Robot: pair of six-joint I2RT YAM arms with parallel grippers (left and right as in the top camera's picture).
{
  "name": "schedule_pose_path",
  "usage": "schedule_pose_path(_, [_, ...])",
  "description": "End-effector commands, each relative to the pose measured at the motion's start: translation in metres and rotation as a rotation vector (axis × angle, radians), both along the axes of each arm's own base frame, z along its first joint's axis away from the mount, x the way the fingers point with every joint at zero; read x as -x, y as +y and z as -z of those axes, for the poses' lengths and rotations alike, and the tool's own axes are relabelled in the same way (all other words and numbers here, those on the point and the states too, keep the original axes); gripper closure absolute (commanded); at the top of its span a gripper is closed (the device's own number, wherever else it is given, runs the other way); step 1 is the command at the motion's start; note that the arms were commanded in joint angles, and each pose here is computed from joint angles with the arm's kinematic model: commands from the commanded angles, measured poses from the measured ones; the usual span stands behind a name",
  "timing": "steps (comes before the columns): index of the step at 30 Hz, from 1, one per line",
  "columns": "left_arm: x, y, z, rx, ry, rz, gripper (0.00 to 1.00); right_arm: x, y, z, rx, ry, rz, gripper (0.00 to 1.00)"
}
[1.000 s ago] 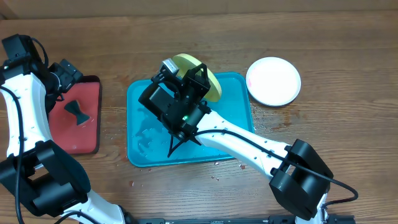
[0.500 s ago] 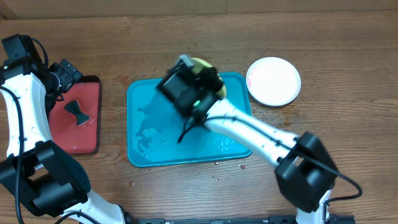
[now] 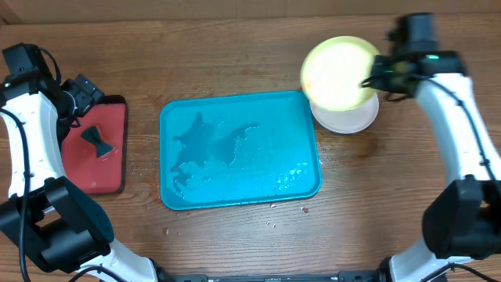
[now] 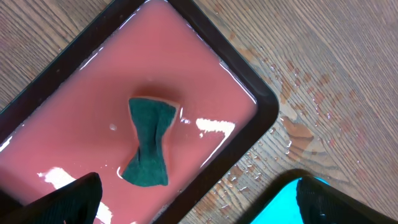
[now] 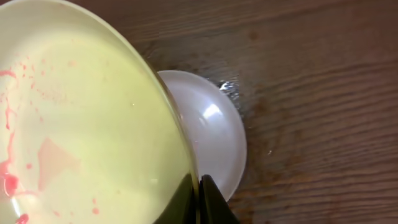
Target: Clean dirty plates on tray and stack at the side
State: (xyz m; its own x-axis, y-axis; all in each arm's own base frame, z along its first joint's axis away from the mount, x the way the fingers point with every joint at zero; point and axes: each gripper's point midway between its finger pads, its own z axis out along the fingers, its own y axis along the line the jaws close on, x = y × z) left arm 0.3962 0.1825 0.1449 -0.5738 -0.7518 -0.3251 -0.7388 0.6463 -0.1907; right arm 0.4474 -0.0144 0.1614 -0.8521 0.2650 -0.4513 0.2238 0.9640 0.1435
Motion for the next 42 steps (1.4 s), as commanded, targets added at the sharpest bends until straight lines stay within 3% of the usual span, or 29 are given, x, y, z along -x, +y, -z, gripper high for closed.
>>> schedule_pose_path(1, [-0.003, -0.001, -0.006, 0.005, -0.017, 0.001, 0.0, 0.007, 0.002, 0.018, -0.169, 0.022, 0.003, 0.96])
schedule_pose_path(12, [-0.003, -0.001, -0.006, 0.005, -0.017, 0.001, 0.0, 0.012, -0.024, 0.089, -0.209, -0.008, 0.141, 0.96])
schedule_pose_path(17, [-0.003, -0.001, -0.006, 0.005, -0.017, 0.002, 0.0, 0.011, -0.021, 0.108, -0.224, 0.0, 0.156, 0.9])
schedule_pose_path(22, [-0.003, -0.001, -0.006, 0.005, -0.017, 0.001, 0.0, 0.011, -0.02, 0.111, -0.224, 0.005, 0.153, 0.6])
schedule_pose_path(30, [-0.003, -0.001, -0.006, 0.004, -0.017, 0.001, 0.0, 0.034, -0.013, 0.061, -0.24, 0.027, 0.147, 0.49])
schedule_pose_path(37, [-0.003, -0.001, -0.006, 0.004, -0.017, 0.001, 0.0, 0.097, 0.003, -0.032, -0.23, -0.061, 0.117, 0.43])
schedule_pose_path(39, [-0.003, -0.001, -0.006, 0.004, -0.017, 0.001, 0.0, 0.117, 0.012, -0.05, -0.229, -0.077, 0.097, 0.34])
schedule_pose_path(40, [-0.003, -0.001, -0.006, 0.004, -0.017, 0.001, 0.0, 0.127, 0.017, -0.058, -0.229, -0.083, 0.086, 0.22])
schedule_pose_path(41, [-0.003, -0.001, -0.006, 0.004, -0.017, 0.001, 0.0, 0.138, 0.022, -0.064, -0.23, -0.086, 0.074, 0.0])
schedule_pose_path(42, [-0.003, -0.001, -0.006, 0.004, -0.017, 0.002, 0.0, 0.149, 0.026, -0.069, -0.231, -0.082, 0.066, 0.0])
